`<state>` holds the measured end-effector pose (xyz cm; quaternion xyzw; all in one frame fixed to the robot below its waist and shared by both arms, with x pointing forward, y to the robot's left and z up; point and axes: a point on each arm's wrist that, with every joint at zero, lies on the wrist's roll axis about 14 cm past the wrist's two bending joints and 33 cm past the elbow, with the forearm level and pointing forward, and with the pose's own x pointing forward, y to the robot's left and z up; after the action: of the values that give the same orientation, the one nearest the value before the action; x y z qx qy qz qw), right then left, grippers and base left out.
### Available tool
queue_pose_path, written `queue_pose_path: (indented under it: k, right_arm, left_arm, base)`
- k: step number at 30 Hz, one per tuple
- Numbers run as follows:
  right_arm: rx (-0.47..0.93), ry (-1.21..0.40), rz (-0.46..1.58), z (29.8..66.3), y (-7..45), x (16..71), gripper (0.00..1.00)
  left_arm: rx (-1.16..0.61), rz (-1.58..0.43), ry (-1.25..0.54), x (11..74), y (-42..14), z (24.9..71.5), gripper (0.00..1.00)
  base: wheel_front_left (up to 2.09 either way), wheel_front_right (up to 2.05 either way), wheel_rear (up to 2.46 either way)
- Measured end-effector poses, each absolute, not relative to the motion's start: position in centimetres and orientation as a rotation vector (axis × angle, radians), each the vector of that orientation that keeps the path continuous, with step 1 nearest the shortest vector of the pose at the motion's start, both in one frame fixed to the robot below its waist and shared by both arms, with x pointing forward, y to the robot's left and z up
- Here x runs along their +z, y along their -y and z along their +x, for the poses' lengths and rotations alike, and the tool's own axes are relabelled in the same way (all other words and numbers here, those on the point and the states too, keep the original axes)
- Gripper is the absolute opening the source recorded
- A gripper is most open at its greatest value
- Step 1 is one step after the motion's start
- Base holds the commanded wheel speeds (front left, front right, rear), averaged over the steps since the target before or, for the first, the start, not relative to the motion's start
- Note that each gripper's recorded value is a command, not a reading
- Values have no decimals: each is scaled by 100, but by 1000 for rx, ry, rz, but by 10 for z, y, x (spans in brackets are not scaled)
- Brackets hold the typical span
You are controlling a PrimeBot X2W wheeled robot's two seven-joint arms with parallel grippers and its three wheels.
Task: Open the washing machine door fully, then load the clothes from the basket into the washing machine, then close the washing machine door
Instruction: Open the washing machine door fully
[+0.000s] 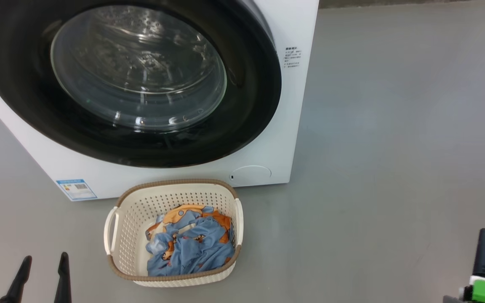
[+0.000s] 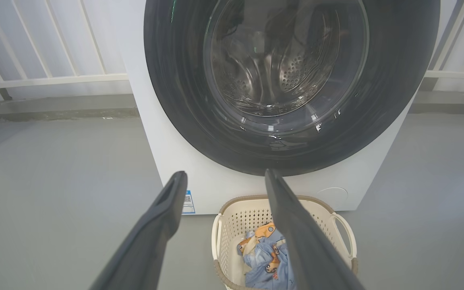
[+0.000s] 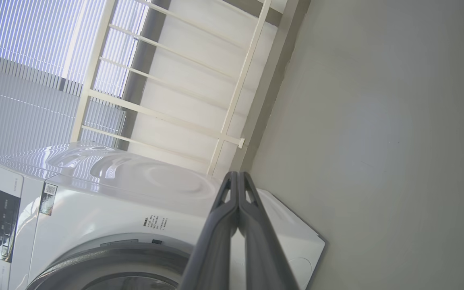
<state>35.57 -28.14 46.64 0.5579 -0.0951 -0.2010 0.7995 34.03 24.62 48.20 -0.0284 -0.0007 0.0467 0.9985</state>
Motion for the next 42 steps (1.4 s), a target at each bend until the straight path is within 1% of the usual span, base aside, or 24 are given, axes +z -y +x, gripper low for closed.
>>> queue_pose_path:
  k: [7, 8, 10, 12, 17, 22, 28, 29, 36, 42]
  right_arm:
    - [-525, 256, 1341, 362, 303, 456, 0]
    - [-527, 269, 1364, 370, 307, 457, 0]
    - [-524, 273, 1373, 375, 308, 458, 0]
    - [-514, 268, 1400, 389, 305, 457, 0]
    - [-411, 214, 1464, 432, 283, 461, 0]
    - [-347, 198, 1488, 464, 275, 466, 0]
    - [-291, 179, 1499, 493, 265, 466, 0]
    - [-291, 179, 1499, 493, 265, 466, 0]
    - [-238, 147, 1497, 523, 253, 465, 0]
    - [-143, 152, 1493, 549, 239, 482, 0]
  left_arm:
    - [91, -45, -38, 471, -252, 344, 100]
    - [86, -48, -51, 467, -252, 347, 100]
    - [84, -47, -58, 466, -252, 348, 100]
    - [85, -46, -62, 464, -255, 357, 100]
    - [76, -74, -69, 458, -251, 376, 100]
    - [74, -77, -91, 449, -252, 386, 100]
    - [88, -60, -125, 437, -262, 389, 100]
    - [88, -60, -125, 437, -262, 389, 100]
    - [98, -60, -144, 430, -265, 391, 100]
    - [84, -66, -154, 425, -260, 395, 100]
  base:
    - [0, 0, 0]
    - [0, 0, 0]
    - [0, 0, 0]
    - [0, 0, 0]
    - [0, 0, 0]
    - [0, 0, 0]
    - [0, 0, 0]
    - [0, 0, 0]
    - [0, 0, 0]
    - [0, 0, 0]
